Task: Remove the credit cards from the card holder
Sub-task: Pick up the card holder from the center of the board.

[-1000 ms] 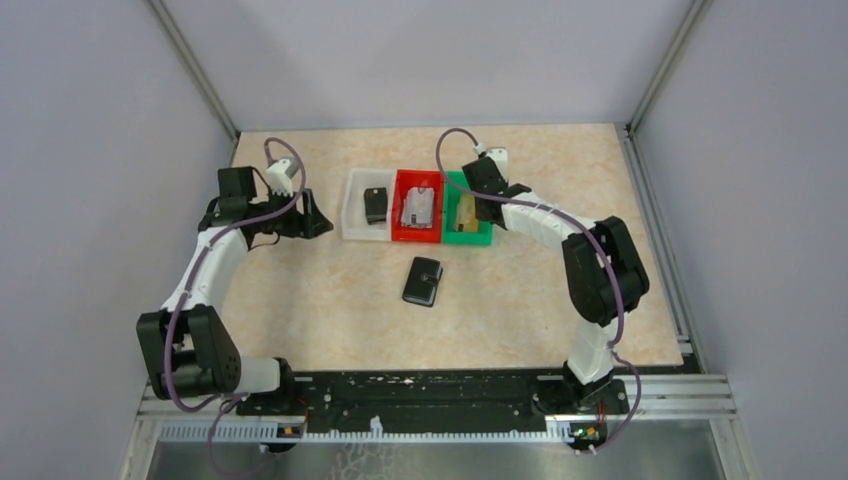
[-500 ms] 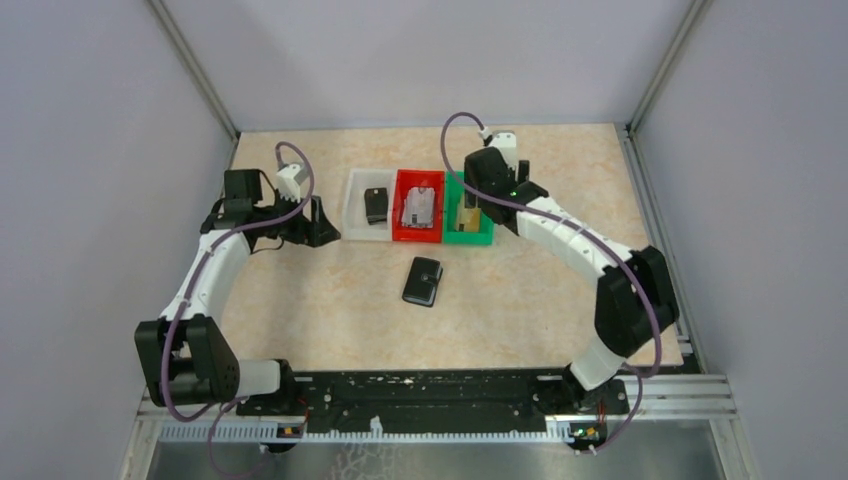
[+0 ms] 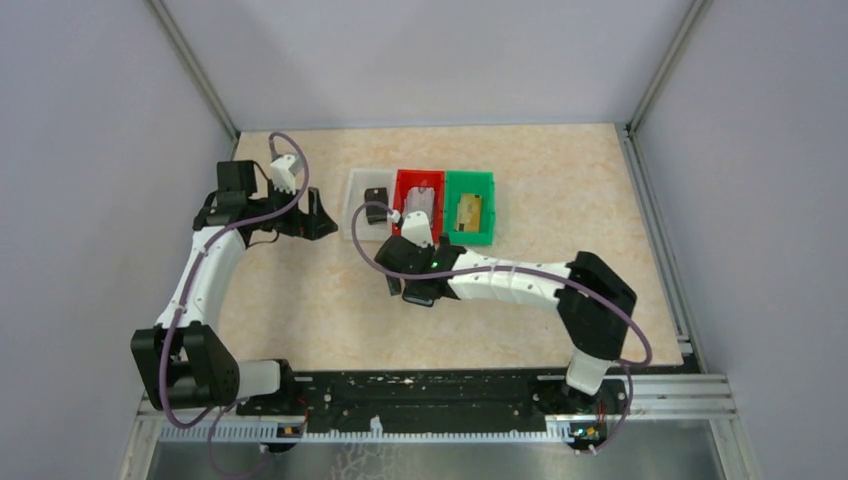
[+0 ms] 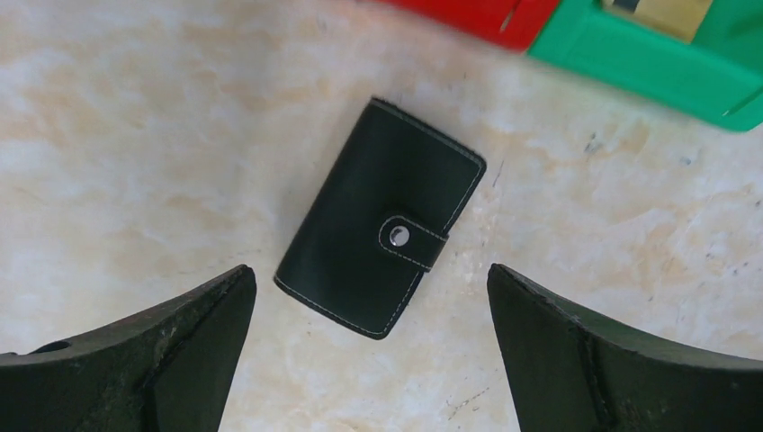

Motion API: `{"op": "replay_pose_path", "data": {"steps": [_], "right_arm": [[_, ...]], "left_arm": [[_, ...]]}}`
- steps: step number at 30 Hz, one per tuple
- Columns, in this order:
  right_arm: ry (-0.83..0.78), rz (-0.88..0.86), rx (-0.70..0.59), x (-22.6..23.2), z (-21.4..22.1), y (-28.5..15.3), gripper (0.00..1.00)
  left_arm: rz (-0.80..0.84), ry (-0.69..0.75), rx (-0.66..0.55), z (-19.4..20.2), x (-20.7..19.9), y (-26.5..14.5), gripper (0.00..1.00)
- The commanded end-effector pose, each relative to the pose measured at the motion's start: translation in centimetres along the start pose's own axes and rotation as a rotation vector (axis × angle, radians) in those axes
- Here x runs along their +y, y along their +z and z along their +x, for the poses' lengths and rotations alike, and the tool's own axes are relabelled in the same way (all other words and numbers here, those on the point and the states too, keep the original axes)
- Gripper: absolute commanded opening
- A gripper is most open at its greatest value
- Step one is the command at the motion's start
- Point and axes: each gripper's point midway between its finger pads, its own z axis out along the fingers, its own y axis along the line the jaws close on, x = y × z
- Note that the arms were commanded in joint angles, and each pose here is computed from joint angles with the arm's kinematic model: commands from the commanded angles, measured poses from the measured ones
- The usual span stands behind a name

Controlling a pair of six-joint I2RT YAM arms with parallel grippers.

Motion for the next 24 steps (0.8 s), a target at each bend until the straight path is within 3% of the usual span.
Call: {"op": "replay_pose_path", "data": {"steps": [1, 24], "right_arm": [[-0.011, 0.065, 0.043, 0.2, 2.2, 1.1, 0.99], [-0.016, 0.063, 0.082, 2.3, 4.7, 6.0, 0.98]], "left_arm": [[-0.035, 0.030, -0.017, -1.1, -0.4, -1.5, 0.99], [-0.035, 0.045, -0.032, -1.8, -1.6, -3.3, 0.99]]}}
